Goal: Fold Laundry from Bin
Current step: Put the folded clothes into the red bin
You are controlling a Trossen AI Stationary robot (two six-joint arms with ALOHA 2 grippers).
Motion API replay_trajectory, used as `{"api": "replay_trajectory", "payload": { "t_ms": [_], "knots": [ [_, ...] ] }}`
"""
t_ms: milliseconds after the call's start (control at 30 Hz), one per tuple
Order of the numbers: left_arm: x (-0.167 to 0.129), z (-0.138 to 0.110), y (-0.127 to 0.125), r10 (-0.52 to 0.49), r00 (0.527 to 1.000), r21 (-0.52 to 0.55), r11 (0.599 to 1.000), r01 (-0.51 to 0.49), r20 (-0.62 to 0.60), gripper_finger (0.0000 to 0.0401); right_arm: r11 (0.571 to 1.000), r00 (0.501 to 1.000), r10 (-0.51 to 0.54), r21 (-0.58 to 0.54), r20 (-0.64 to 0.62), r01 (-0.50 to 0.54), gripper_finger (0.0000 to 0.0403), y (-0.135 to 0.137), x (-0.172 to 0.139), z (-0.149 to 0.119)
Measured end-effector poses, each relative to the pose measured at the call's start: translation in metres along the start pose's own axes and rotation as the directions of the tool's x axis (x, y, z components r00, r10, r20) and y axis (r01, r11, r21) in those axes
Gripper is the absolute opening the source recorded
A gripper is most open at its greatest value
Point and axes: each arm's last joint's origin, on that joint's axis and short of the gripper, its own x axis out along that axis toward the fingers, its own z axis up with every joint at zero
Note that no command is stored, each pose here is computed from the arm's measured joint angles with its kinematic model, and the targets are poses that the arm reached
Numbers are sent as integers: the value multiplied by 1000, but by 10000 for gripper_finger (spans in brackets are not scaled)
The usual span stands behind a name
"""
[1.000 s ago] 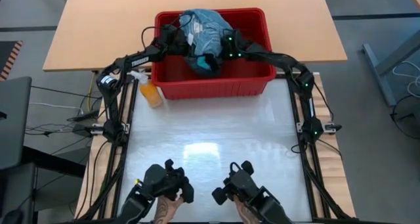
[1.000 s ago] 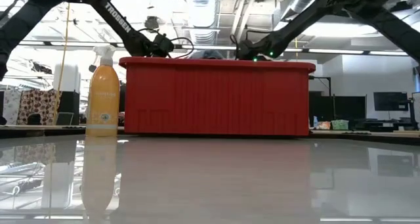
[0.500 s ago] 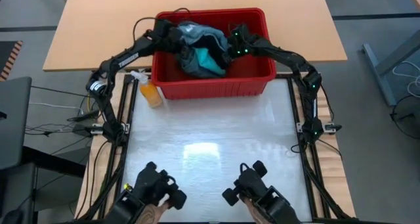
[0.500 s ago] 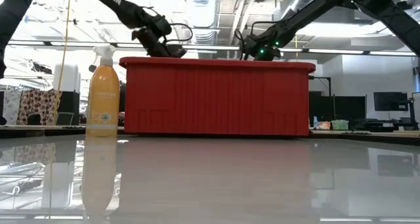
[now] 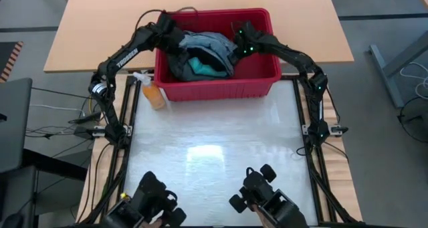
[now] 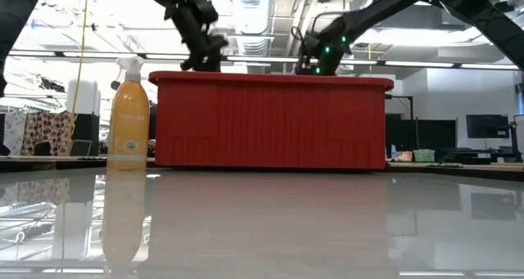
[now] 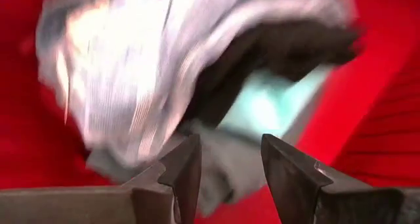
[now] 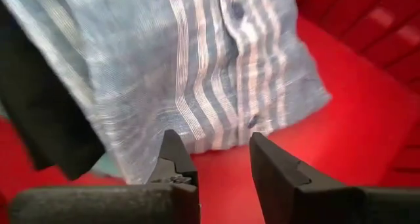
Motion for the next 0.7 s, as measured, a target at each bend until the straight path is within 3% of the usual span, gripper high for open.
{"api": "replay_trajectory", "payload": {
  "t_ms": [133,233,400,467,600,700],
  "knots": [
    [-28,19,-12,-35,990,48,998,29,138,146,999,1000,2,-32,8,-2,125,0,-29,20],
    [-26,28,-19,-13,973,98,995,-10,231,146,999,998,7,-46,56,-4,125,1,-52,35],
    [24,37,-17,78,941,123,984,-125,330,146,996,994,25,-83,106,-16,125,10,-75,48],
    [45,41,-13,153,911,65,979,-191,382,146,995,993,36,-101,113,-25,125,17,-77,49],
    [63,48,-12,168,848,-7,982,-191,502,146,986,996,52,-160,77,-40,125,27,-74,45],
    [82,44,-11,183,866,-15,980,-199,466,146,984,995,66,-170,76,-52,125,29,-72,44]
  ]
}}
